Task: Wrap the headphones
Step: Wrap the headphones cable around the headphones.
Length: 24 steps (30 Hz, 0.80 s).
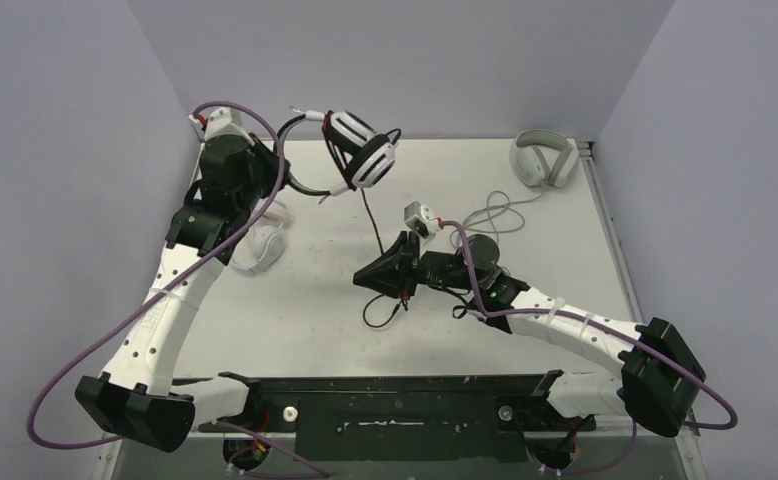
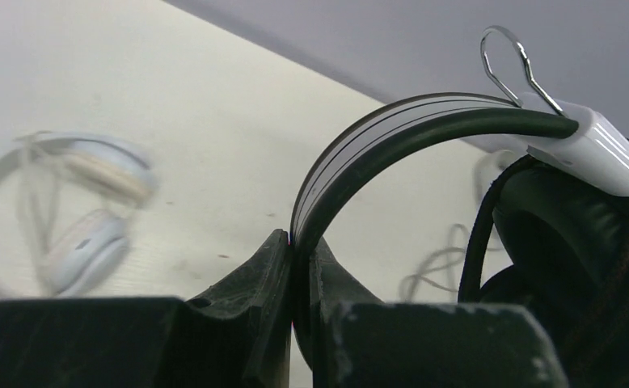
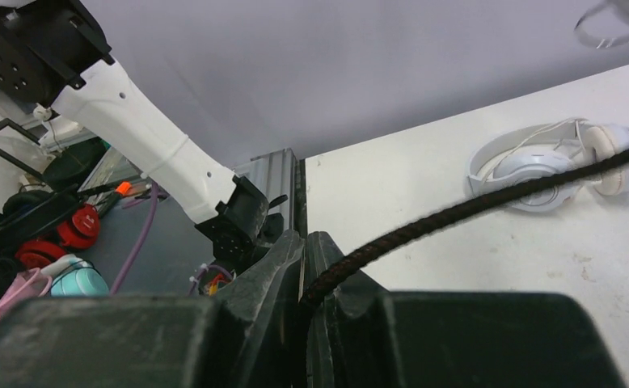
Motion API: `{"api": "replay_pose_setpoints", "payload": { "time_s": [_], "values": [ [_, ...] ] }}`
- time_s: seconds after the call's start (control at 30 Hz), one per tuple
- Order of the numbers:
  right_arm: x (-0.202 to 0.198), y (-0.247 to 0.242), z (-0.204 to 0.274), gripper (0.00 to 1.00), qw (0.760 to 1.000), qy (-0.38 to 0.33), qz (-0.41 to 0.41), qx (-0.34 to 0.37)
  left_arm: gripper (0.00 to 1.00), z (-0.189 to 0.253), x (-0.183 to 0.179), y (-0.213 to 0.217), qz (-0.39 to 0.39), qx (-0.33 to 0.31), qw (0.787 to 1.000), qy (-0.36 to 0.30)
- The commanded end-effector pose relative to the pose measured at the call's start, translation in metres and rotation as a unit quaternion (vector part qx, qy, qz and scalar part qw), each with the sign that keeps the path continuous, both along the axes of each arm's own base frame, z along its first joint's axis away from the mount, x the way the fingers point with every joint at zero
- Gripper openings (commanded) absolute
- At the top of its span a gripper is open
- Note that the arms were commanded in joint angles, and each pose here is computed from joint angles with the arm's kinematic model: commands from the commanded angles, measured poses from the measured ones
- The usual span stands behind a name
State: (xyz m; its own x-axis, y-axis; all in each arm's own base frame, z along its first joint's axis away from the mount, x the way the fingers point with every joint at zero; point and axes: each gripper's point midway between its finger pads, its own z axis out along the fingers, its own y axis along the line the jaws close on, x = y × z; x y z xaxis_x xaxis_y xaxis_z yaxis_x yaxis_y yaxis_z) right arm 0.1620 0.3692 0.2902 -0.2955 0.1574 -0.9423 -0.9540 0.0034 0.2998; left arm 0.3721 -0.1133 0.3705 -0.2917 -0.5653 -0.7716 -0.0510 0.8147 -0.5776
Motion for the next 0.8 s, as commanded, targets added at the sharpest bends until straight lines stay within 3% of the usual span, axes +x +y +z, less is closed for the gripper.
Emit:
{"api": "replay_pose_setpoints", "payload": {
  "time_s": [0.0, 0.13, 0.23, 0.37, 0.5, 0.77],
  "values": [
    [-0.007, 0.002, 0.026, 0.08, 1.000, 0.000, 0.021, -0.022, 0.00, 0.008, 0.005, 0.047, 0.105, 0.117, 0.987, -0.038],
    [-0.001, 0.008, 0.027, 0.06, 0.998, 0.009, 0.025, -0.055, 0.00, -0.018, 0.006, 0.055, 0.134, 0.141, 0.981, 0.009],
    [-0.001, 0.010, 0.026, 0.05, 0.997, 0.012, 0.031, -0.066, 0.00, -0.030, 0.012, 0.046, 0.109, 0.161, 0.981, 0.021],
    [0.010, 0.006, 0.033, 0.07, 0.996, -0.008, 0.002, -0.086, 0.00, -0.049, 0.012, 0.034, 0.073, 0.252, 0.964, 0.035],
    [0.029, -0.003, 0.022, 0.08, 0.986, -0.021, -0.038, -0.159, 0.00, -0.055, 0.001, 0.025, 0.059, 0.353, 0.933, 0.023],
    [0.078, -0.032, 0.004, 0.12, 0.964, -0.018, -0.107, -0.244, 0.00, -0.063, -0.025, 0.013, -0.005, 0.535, 0.845, 0.019]
  ]
}}
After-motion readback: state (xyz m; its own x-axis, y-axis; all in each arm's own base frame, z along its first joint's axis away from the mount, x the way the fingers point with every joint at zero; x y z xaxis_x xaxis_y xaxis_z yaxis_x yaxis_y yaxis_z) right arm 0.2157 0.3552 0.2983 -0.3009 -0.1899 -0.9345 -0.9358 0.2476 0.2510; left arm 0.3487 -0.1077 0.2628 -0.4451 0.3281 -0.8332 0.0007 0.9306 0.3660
